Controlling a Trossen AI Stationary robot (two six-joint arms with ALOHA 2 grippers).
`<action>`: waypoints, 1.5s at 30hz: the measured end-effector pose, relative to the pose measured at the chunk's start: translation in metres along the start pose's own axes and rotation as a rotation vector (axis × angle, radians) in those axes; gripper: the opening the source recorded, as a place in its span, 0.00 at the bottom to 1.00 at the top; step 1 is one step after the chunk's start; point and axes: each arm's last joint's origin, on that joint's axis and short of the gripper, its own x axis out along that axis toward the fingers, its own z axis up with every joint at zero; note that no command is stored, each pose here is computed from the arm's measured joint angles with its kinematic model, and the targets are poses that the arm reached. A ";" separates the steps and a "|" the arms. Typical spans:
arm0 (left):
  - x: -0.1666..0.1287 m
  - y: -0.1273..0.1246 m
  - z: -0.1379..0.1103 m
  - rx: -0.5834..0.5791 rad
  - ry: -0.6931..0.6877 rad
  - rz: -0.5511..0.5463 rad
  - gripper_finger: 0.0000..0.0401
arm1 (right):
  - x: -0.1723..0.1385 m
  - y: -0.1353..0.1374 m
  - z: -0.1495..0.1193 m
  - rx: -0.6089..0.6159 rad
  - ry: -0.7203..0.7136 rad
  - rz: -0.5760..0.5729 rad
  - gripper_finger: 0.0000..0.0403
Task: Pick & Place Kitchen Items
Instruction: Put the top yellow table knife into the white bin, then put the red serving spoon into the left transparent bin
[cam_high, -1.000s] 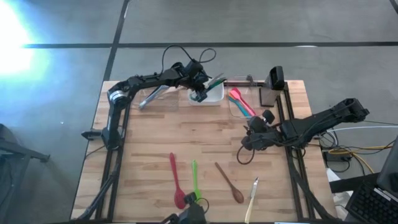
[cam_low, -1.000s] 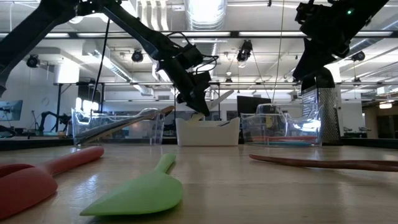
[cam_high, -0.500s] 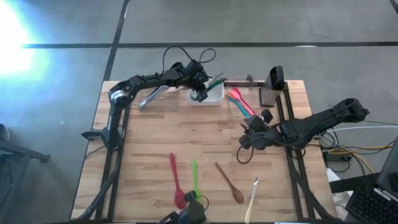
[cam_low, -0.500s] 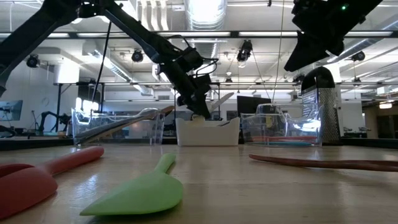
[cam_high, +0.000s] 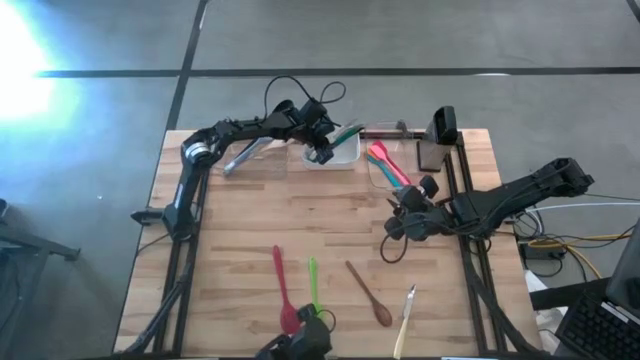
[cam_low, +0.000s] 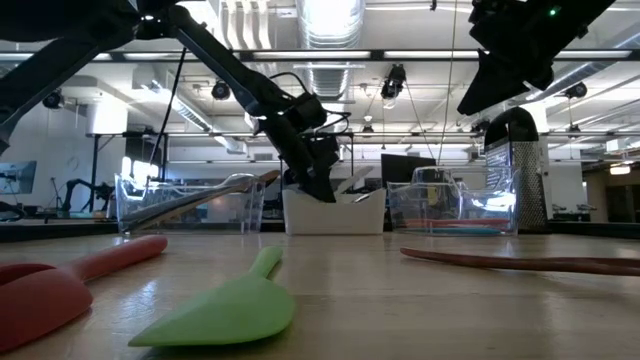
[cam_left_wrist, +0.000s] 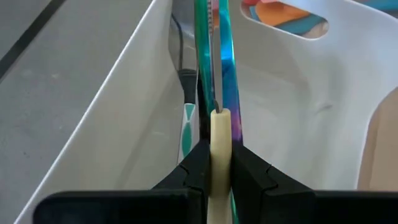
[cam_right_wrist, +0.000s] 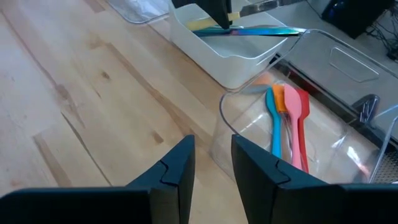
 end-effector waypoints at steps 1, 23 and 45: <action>0.000 0.000 0.000 0.003 0.001 0.000 0.11 | 0.000 0.000 0.000 0.000 0.000 0.000 0.24; -0.028 -0.006 0.013 0.021 -0.035 -0.007 0.51 | 0.000 0.000 0.000 -0.003 0.003 -0.001 0.23; -0.273 -0.113 0.013 0.188 -0.055 -0.196 0.51 | 0.000 0.000 0.000 -0.040 0.003 -0.004 0.24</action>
